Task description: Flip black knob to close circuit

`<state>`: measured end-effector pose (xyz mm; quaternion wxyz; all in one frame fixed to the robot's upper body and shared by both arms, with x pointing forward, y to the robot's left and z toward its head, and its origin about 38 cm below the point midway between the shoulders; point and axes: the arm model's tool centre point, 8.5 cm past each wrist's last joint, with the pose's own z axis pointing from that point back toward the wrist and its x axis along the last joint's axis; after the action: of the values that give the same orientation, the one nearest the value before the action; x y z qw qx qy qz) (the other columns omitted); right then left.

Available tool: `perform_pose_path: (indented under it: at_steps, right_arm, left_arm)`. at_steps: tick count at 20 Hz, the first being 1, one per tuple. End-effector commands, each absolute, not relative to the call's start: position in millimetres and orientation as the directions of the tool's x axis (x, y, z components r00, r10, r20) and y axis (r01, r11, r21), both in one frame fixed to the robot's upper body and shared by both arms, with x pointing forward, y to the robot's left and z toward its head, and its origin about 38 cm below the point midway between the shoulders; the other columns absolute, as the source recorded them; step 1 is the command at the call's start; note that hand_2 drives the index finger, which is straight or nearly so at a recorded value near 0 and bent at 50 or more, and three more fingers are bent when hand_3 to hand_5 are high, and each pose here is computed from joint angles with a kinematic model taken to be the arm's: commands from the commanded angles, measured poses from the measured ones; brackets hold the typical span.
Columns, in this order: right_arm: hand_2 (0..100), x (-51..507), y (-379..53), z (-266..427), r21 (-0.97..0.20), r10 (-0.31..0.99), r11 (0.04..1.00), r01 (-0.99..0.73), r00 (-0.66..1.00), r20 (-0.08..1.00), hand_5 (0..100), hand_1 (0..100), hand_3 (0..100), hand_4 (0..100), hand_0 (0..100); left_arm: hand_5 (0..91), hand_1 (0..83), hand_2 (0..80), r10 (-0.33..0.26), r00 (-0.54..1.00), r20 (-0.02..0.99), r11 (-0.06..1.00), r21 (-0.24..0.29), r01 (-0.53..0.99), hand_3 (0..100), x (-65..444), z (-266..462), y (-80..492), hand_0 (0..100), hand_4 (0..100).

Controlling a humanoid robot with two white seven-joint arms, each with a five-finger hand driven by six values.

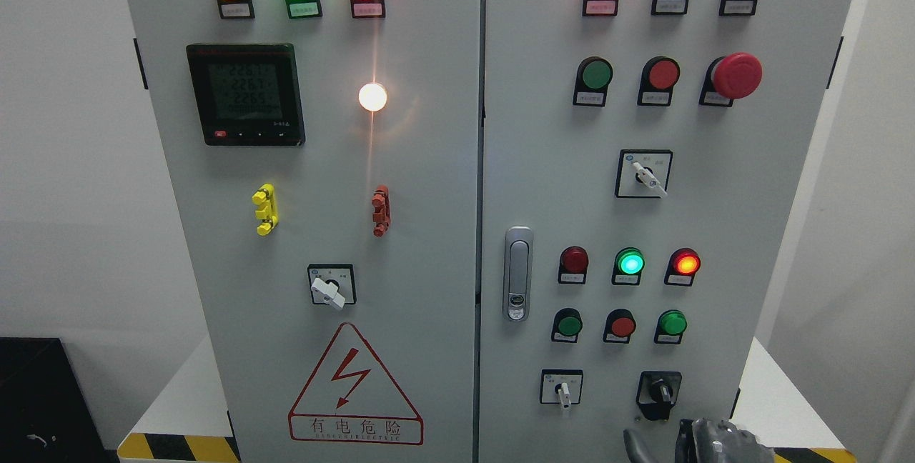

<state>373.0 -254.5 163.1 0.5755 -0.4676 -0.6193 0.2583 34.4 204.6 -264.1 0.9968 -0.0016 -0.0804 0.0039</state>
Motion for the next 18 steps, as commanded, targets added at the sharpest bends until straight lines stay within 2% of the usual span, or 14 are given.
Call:
perform_pose_path:
  at_steps: [1,4,6,7,9,12,13,16,18]
  right_arm:
    - [72,349,-252,179,-0.680,0.723,0.658,0.323,-0.017,0.691,91,3,100,93,0]
    - [61,336,-255,175,-0.529,0.578,0.782,0.329,-0.070,0.813,84,5,91,84,0]
    - [51,324,-256,170,-0.438,0.484,0.844,0.311,-0.089,0.870,73,6,76,75,0]
    - [49,318,-256,167,-0.391,0.436,0.870,0.300,-0.098,0.894,72,6,73,72,0]
    - [40,306,-257,163,-0.280,0.323,0.916,0.286,-0.116,0.939,62,5,63,62,0]
    - [28,294,-253,155,-0.140,0.176,0.958,0.250,-0.125,0.976,44,3,48,47,0]
    - [27,288,-253,152,-0.103,0.135,0.966,0.238,-0.124,0.983,44,3,47,47,0]
    - [21,281,-251,145,-0.019,0.048,0.978,0.209,-0.132,0.990,32,2,40,37,0]
    - [16,278,-247,144,0.009,0.020,0.983,0.186,-0.157,0.987,20,1,31,28,0]
  left_arm:
    - [0.0,55.6,0.0,0.008,0.988,0.154,1.000,-0.003,-0.008,0,30,-264,204,12,0]
    - [0.0,55.6,0.0,0.008,0.988,0.154,1.000,-0.001,-0.008,0,30,-264,205,12,0]
    - [0.0,55.6,0.0,0.008,0.988,0.154,1.000,-0.001,-0.008,0,30,-264,205,12,0]
    - [0.0,55.6,0.0,0.008,0.988,0.154,1.000,-0.001,-0.008,0,30,-264,205,12,0]
    - [0.0,55.6,0.0,0.008,0.988,0.154,1.000,-0.003,-0.008,0,30,-264,204,12,0]
    - [0.0,55.6,0.0,0.008,0.988,0.154,1.000,-0.001,-0.008,0,30,-264,205,12,0]
    - [0.0,55.6,0.0,0.008,0.988,0.154,1.000,-0.001,-0.008,0,30,-264,205,12,0]
    - [0.0,55.6,0.0,0.008,0.988,0.154,1.000,-0.003,-0.008,0,30,-264,204,12,0]
    - [0.0,55.6,0.0,0.008,0.988,0.154,1.000,-0.003,-0.008,0,30,-264,204,12,0]
